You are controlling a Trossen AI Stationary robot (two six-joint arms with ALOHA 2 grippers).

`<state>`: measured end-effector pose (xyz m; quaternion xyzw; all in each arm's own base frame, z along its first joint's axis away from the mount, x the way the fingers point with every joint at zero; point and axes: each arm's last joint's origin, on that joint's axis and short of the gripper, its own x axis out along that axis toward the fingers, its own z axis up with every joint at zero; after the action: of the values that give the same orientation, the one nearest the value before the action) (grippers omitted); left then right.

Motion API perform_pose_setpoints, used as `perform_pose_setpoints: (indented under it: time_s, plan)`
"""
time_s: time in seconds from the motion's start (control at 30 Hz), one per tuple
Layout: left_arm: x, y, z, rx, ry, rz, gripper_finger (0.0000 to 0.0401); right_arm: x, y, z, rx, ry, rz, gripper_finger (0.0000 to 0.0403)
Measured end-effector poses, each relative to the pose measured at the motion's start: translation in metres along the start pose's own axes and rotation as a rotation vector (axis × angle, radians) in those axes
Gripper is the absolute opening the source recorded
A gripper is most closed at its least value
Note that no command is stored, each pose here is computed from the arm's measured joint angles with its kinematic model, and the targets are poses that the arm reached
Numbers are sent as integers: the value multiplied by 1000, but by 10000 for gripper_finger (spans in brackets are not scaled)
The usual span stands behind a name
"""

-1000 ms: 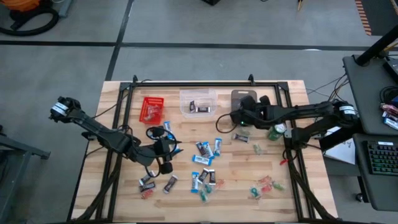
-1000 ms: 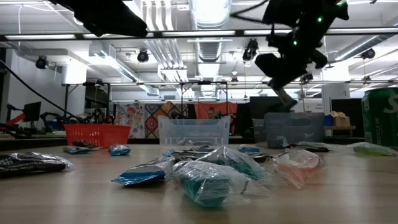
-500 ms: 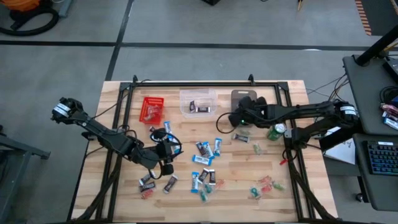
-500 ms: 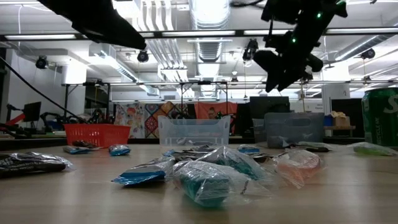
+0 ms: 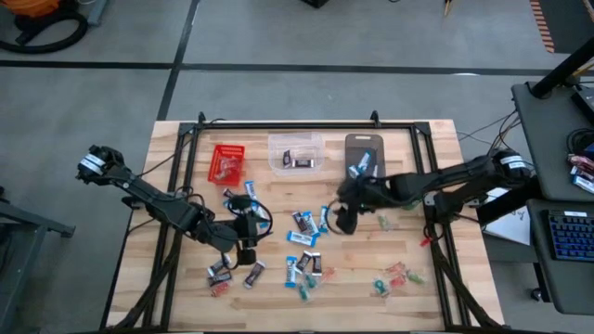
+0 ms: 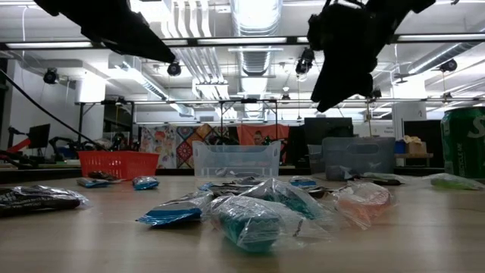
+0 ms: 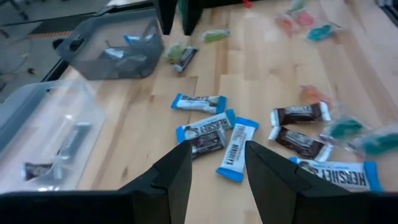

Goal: Sort candy
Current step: Put the green candy into the red bin

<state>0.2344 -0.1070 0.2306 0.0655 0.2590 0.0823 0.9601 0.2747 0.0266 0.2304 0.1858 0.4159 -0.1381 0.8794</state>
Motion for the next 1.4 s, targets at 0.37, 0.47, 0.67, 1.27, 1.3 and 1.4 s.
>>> perform_pose_setpoints:
  time_s: [0.37,0.47,0.67,1.27,1.3,1.4]
  plan:
    - [0,-3,3,110,-40,-79,132,-8,48,-44,-105,-29,31,182]
    - [1,-3,1,109,-43,-76,132,-4,46,-56,7,-22,-7,178]
    - [3,-1,1,124,-47,-67,132,6,34,-74,96,51,-87,176]
    - [10,10,6,157,-77,-22,132,10,7,-105,512,265,-409,164]
    - [10,11,6,156,-76,-20,132,9,6,-107,527,292,-427,163]
    - [10,11,6,155,-75,-19,132,8,3,-110,545,316,-467,158]
